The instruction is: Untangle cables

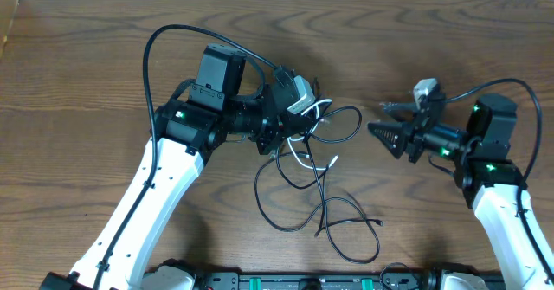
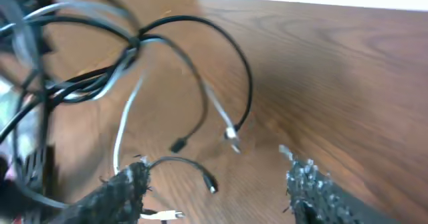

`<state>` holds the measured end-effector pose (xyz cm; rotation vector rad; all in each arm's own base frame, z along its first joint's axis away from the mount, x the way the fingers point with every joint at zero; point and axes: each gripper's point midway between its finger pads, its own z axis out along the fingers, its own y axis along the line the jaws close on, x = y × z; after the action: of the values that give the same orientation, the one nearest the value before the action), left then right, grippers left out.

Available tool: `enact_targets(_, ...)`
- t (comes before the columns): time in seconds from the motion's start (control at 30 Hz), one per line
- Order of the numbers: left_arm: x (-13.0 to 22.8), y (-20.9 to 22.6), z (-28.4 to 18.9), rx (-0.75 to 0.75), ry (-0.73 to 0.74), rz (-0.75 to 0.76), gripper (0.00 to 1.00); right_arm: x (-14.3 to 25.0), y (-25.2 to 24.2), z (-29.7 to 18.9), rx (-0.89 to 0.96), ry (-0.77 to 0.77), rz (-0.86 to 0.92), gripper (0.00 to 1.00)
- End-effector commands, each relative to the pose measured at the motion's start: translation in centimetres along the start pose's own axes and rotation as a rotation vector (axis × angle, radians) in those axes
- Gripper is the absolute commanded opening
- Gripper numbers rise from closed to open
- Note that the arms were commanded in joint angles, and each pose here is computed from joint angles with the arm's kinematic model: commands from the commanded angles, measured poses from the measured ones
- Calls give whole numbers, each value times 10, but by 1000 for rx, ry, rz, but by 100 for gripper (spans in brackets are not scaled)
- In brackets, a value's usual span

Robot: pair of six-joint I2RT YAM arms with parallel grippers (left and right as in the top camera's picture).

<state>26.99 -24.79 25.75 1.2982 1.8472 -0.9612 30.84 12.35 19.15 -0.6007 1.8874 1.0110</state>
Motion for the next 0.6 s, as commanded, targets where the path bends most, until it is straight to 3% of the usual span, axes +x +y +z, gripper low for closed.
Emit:
enact_targets(0.0, -11, -3, -5, 3, -29, 47, 7, -1, 27, 4, -142, -13, -115, 70)
enact_targets(0.43, -22, -45, 9, 165, -61, 94, 7, -6, 67, 23, -285, -33, -335, 73)
enact_targets(0.57, -23, -61, 17, 207, -49, 114, 7, -11, 77, 28, -313, -53, -394, 68)
